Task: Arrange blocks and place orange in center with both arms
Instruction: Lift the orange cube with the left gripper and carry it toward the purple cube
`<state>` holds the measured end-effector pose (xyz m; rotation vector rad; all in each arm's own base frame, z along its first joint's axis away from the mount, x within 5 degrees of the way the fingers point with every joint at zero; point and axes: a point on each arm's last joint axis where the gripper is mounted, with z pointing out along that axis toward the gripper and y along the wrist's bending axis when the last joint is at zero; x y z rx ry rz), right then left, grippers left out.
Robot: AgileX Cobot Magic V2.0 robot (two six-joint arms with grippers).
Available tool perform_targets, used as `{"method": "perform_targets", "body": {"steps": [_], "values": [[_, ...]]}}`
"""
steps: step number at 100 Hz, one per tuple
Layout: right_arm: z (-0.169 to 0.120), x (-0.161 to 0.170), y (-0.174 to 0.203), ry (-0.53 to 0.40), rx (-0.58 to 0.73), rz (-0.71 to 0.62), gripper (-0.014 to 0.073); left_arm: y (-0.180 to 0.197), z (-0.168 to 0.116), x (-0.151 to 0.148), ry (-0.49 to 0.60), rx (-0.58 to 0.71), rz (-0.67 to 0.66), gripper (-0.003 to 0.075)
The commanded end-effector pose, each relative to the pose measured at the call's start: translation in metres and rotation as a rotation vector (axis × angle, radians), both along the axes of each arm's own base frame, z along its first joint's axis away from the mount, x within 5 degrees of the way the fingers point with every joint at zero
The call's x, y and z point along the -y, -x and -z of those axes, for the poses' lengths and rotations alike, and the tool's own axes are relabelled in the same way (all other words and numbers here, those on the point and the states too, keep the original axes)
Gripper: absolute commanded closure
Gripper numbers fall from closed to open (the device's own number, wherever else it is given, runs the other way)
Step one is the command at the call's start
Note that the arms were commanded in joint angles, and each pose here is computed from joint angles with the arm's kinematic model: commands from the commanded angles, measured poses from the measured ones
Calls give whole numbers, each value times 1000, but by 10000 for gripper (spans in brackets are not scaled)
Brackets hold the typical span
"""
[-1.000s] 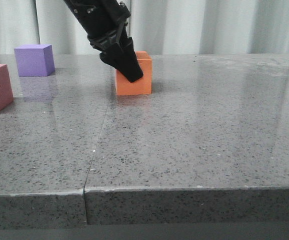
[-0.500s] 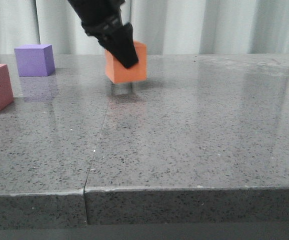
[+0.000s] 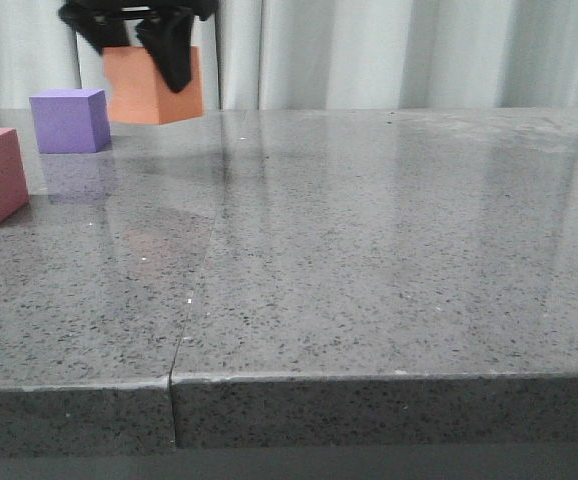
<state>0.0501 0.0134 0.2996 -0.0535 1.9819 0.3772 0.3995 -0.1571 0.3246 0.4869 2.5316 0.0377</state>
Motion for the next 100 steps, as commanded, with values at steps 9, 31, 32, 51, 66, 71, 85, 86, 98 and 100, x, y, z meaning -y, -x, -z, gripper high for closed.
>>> {"method": "perform_targets", "body": {"steps": [9, 31, 32, 51, 66, 71, 85, 86, 98, 100], "values": [[-14, 0, -2, -12, 94, 3, 538, 7, -37, -32, 36, 53, -110, 437], [-14, 0, -2, -12, 94, 3, 538, 3, -38, -62, 28, 33, -188, 437], [-14, 0, -2, -12, 94, 3, 538, 4, -39, -63, 29, 34, -190, 438], [-14, 0, -2, -12, 94, 3, 538, 2, -35, -86, 34, 1, -276, 438], [-14, 0, -2, -12, 94, 3, 538, 0, -21, -97, 55, -21, -349, 437], [-14, 0, -2, -12, 94, 3, 538, -2, -18, -99, 64, -13, -364, 437], [-14, 0, -2, -12, 94, 3, 538, -5, -10, -100, 93, 8, -394, 437], [-14, 0, -2, -12, 94, 3, 538, -5, -10, -100, 95, 8, -396, 437], [-14, 0, -2, -12, 94, 3, 538, -7, -8, -99, 115, 23, -412, 437], [-14, 0, -2, -12, 94, 3, 538, -8, -7, -99, 118, 28, -412, 437]]}}
